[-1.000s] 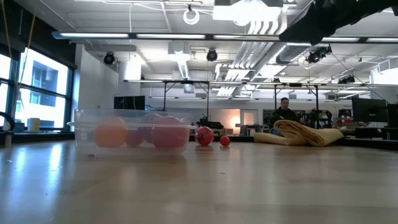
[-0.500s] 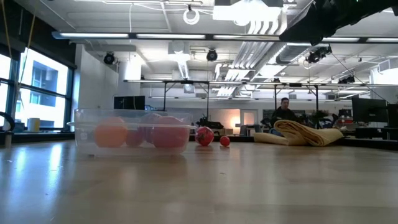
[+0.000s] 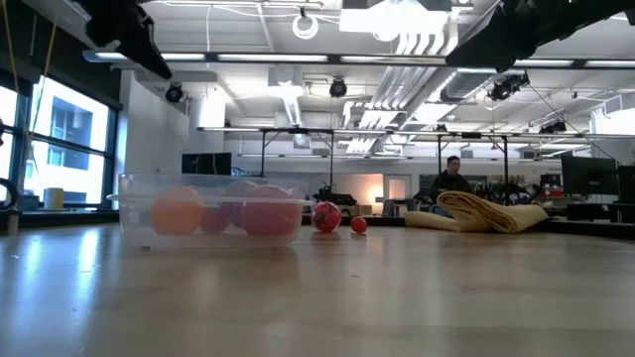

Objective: Pick and placing Produce into tupperware
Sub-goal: Put the bell pepper into the transparent container

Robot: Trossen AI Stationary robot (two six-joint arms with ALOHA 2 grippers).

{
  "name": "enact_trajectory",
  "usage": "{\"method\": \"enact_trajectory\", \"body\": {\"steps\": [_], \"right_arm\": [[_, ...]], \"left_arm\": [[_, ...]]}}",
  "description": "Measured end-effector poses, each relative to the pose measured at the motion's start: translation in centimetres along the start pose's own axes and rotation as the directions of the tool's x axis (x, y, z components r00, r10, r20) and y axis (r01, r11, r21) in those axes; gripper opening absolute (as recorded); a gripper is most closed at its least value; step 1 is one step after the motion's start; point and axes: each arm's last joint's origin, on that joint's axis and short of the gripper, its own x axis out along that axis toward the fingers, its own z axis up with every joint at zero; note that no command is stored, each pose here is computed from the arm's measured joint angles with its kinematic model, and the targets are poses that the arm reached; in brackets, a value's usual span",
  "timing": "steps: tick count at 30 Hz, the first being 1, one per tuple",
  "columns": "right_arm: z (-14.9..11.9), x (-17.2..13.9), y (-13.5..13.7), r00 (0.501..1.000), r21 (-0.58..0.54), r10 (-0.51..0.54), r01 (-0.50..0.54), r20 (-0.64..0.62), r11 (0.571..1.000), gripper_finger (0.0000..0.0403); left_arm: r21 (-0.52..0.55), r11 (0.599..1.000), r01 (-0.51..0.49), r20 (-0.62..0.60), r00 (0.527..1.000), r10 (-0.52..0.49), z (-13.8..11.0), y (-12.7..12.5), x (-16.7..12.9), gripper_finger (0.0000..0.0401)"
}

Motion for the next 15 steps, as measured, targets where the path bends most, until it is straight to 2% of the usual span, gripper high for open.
{"method": "enact_trajectory", "body": {"steps": [4,7,9,12,15], "right_arm": [[0.0,0.0,0.0,1.000,0.000,0.000,0.000,0.000,1.000,0.0000],[0.0,0.0,0.0,1.000,0.000,0.000,0.000,0.000,1.000,0.0000],[0.0,0.0,0.0,1.000,0.000,0.000,0.000,0.000,1.000,0.0000],[0.0,0.0,0.0,1.000,0.000,0.000,0.000,0.000,1.000,0.0000],[0.0,0.0,0.0,1.000,0.000,0.000,0.000,0.000,1.000,0.0000]], "left_arm": [[-0.189,0.982,-0.001,-0.097,0.995,-0.017,0.8,1.6,1.6,0.0003],[-0.308,0.949,-0.060,-0.213,0.977,-0.008,0.8,2.3,3.8,0.0003],[-0.362,0.925,-0.116,-0.314,0.949,-0.004,0.4,2.7,5.5,0.0003],[-0.407,0.893,-0.194,-0.467,0.884,-0.020,-0.3,2.8,8.2,0.0003],[-0.457,0.862,-0.220,-0.529,0.846,-0.064,-0.4,2.5,10.8,0.0003]]}}
